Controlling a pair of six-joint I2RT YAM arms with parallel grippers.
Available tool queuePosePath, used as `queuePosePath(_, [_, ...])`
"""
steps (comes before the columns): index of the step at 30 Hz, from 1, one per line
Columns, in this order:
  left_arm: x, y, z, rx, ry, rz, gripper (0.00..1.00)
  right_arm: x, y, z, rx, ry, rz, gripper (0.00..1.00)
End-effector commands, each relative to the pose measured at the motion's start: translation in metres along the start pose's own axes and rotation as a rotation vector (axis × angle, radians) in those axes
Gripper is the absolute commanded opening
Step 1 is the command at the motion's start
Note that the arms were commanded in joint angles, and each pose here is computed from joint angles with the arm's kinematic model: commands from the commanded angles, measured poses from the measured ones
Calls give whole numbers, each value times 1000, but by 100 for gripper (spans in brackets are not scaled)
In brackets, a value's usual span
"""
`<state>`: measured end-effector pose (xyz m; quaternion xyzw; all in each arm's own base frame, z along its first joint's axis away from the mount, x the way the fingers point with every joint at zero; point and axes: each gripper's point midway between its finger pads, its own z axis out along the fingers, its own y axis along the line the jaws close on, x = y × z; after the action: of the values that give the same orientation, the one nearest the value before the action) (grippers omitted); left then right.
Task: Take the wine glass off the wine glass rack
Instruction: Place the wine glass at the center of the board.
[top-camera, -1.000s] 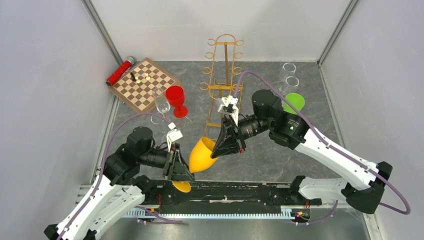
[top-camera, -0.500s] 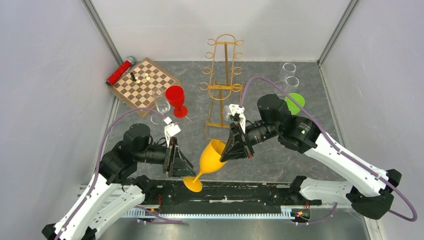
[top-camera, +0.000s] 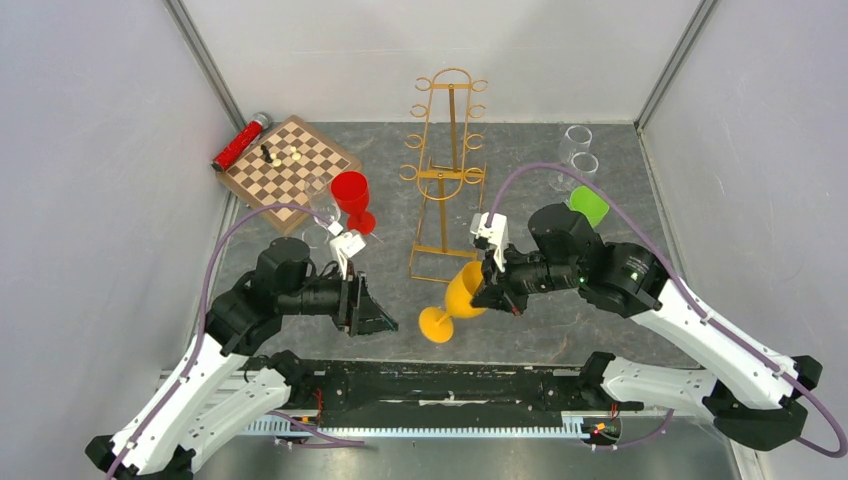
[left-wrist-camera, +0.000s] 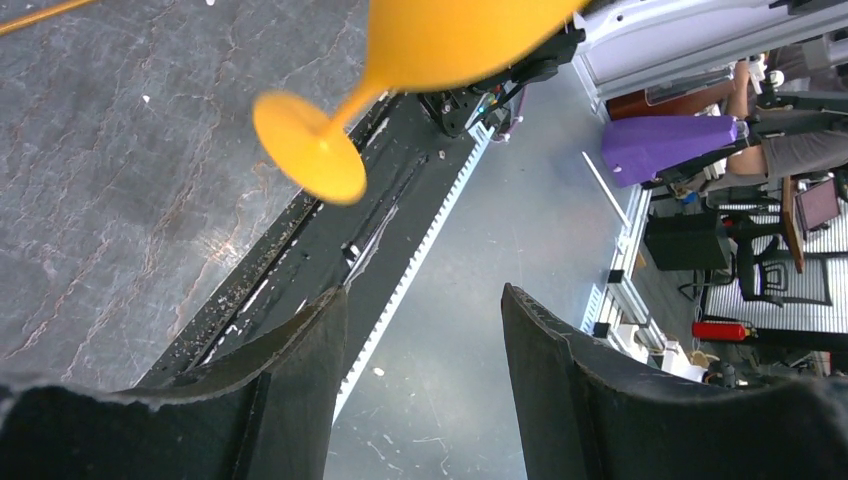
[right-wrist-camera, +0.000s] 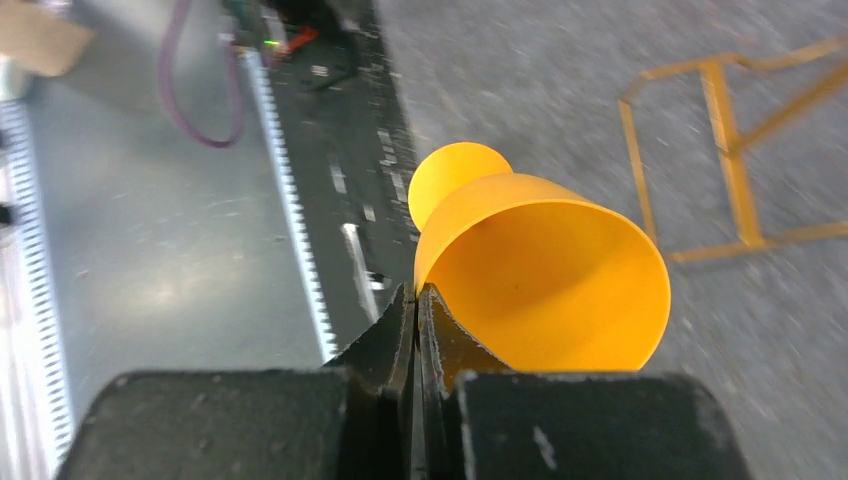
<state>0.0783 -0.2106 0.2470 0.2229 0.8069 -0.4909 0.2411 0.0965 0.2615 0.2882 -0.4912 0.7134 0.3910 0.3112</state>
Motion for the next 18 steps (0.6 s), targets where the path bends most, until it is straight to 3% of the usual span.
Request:
queuePosePath(1, [-12,6,4,-19,-44,75,65,9,-51,-25,350,31,35,0])
queuePosePath(9, [-4,13,13,6,-22,69,64,24,-98,-62,672,61,149,0])
queuePosePath(18, [3,12,12,30,-26,85,64,35,-140,-83,858,81,263,0])
